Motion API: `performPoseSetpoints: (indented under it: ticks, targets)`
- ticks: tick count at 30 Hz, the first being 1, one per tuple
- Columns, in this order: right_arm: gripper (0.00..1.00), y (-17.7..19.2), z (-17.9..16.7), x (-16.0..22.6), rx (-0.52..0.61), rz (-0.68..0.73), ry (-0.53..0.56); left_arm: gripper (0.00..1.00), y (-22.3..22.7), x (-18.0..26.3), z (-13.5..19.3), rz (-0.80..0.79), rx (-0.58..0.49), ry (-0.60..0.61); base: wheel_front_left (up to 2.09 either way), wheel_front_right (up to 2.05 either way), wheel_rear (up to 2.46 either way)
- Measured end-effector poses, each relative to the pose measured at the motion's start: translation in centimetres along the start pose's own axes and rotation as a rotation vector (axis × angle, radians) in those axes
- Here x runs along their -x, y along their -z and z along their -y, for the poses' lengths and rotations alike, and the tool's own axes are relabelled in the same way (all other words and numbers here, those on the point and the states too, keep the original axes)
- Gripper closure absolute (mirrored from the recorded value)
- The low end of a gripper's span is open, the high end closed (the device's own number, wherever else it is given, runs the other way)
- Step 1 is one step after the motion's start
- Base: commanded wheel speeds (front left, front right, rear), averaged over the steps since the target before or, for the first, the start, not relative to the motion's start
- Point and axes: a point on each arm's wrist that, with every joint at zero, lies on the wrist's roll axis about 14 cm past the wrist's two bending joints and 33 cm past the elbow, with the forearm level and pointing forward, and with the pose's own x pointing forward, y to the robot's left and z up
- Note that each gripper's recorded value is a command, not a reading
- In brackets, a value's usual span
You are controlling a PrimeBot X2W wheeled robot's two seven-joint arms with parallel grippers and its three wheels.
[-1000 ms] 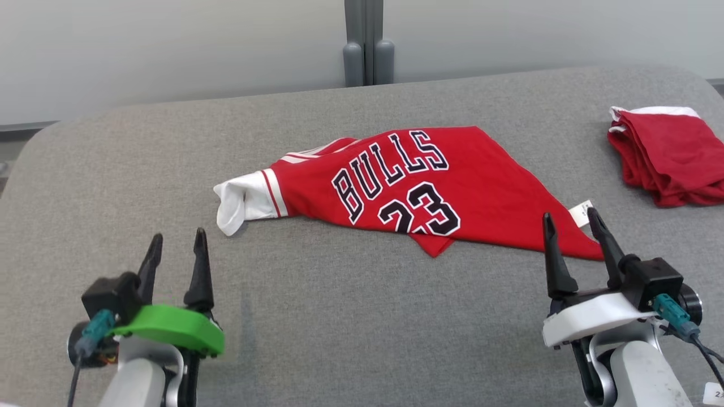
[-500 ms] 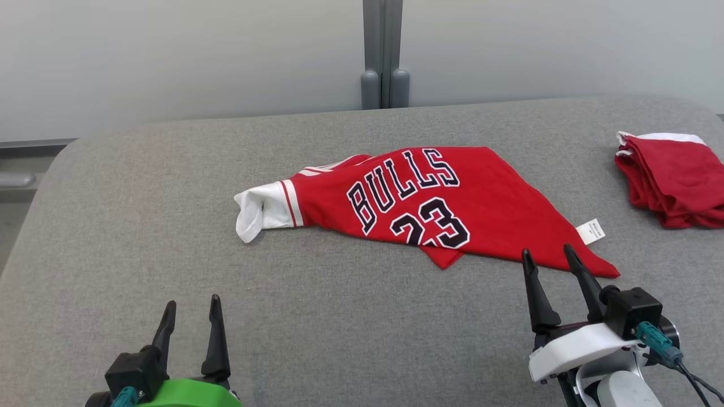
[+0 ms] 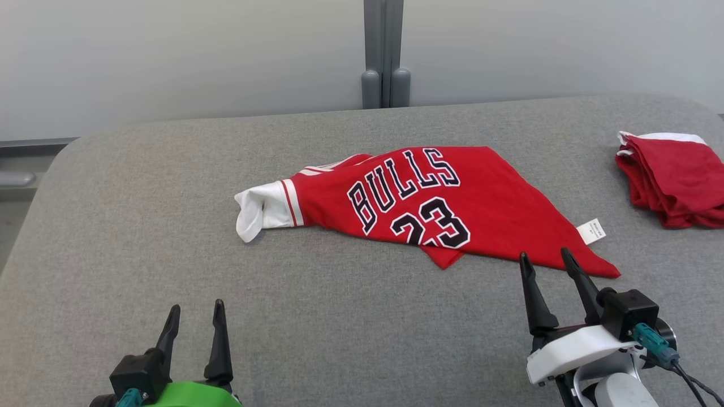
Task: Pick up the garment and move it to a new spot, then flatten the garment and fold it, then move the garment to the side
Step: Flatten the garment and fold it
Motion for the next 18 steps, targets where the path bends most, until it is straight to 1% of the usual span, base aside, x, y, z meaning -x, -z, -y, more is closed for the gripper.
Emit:
performPoseSetpoints:
  ticks: [7,11,14,18]
  targets:
    - [0.00,0.2,0.2,0.0,-0.001,-0.006,0.006,0.00,0.2,0.0,-0.2,-0.006,0.002,-0.004,0.00,0.00,0.00]
    - [0.00,0.9,1.5,0.0,0.012,-0.028,0.042,0.00,0.4,0.0,-0.2,-0.012,0.001,-0.007,0.00,0.00,0.00]
    - [0.00,1.7,3.4,-0.1,0.063,-0.062,0.090,0.00,0.6,-0.1,-0.2,-0.018,-0.001,-0.008,0.00,0.00,0.00]
    - [0.00,3.3,6.4,-0.5,0.177,-0.147,0.152,0.00,0.9,-0.3,-0.3,-0.026,0.000,-0.010,0.00,0.00,0.00]
